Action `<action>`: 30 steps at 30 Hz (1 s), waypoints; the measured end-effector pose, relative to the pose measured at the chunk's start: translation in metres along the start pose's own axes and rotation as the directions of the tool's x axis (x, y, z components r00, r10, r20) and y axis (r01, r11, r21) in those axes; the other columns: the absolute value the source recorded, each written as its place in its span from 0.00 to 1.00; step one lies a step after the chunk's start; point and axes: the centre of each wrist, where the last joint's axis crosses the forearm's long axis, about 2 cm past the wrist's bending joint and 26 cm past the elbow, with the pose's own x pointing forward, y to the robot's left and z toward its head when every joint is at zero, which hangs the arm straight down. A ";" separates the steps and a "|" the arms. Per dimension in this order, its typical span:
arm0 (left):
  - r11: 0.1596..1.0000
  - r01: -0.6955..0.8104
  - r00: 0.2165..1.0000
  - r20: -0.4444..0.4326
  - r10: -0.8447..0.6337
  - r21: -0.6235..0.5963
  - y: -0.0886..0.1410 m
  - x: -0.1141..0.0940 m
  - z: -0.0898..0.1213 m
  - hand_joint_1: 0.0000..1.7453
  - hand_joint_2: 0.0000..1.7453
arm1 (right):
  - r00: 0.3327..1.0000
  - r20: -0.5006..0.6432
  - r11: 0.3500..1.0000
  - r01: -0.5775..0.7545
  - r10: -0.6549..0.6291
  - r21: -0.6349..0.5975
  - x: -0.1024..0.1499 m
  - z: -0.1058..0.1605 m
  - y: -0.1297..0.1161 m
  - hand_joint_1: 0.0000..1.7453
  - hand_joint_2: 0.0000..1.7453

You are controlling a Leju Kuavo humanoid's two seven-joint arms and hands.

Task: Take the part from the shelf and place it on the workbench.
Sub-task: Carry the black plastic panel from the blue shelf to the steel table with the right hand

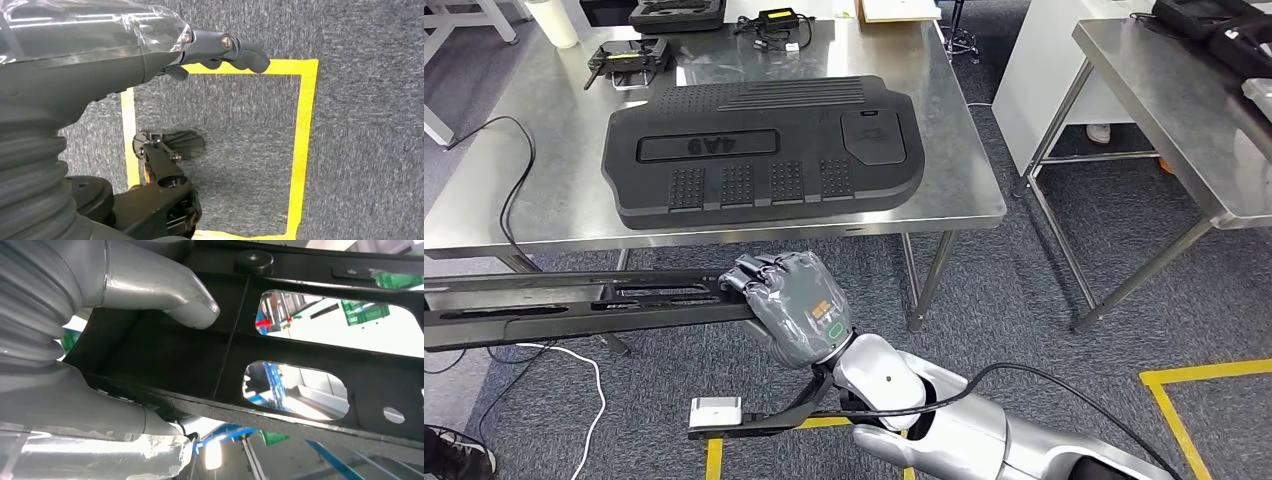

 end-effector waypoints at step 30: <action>1.000 0.021 1.000 0.004 -0.021 -0.009 0.002 0.003 -0.002 0.00 1.00 | 1.000 -0.018 1.000 -0.004 0.004 -0.028 -0.002 -0.005 -0.002 1.00 1.00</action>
